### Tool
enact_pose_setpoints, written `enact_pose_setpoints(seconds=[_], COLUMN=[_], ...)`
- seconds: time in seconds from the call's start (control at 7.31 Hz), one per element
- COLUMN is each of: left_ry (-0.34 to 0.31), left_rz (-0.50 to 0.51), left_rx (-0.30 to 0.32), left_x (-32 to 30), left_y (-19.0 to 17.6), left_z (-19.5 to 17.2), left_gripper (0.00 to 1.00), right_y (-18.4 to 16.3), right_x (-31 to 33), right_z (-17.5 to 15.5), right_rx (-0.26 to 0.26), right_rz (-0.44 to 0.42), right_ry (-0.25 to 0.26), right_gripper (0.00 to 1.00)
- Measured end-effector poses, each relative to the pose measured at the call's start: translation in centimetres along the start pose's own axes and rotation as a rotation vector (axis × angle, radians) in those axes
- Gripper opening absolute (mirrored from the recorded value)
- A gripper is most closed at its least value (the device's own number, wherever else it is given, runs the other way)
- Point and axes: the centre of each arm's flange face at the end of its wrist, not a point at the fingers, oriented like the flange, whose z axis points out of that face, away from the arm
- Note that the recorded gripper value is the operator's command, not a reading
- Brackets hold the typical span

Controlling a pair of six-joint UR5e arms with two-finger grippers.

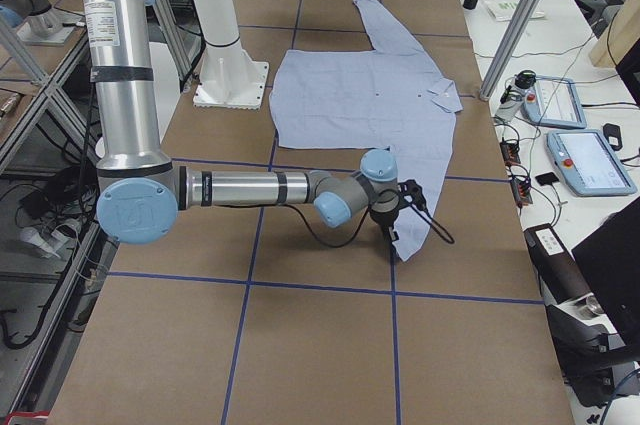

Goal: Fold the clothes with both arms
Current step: 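Lift the cuff with the right gripper and carry it across toward the collar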

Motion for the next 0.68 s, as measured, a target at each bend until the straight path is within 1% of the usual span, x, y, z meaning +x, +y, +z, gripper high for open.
enact_pose_setpoints(seconds=[0.27, 0.41, 0.68], left_ry=[0.000, 0.000, 0.001], left_rz=[0.000, -0.001, -0.001], left_rx=[-0.001, -0.001, -0.001], left_x=[0.0, 0.0, 0.0], left_y=[0.0, 0.0, -0.1], left_z=[0.1, 0.1, 0.1], left_gripper=[1.00, 1.00, 1.00], right_y=[-6.3, -9.6, -14.3], right_x=[-7.1, -11.7, -22.0], right_z=[-7.0, -9.4, -12.0], right_rx=[-0.010, -0.003, 0.036], right_rz=[0.022, 0.054, 0.118], right_ry=[0.009, 0.002, -0.017], right_gripper=[0.00, 0.00, 0.00])
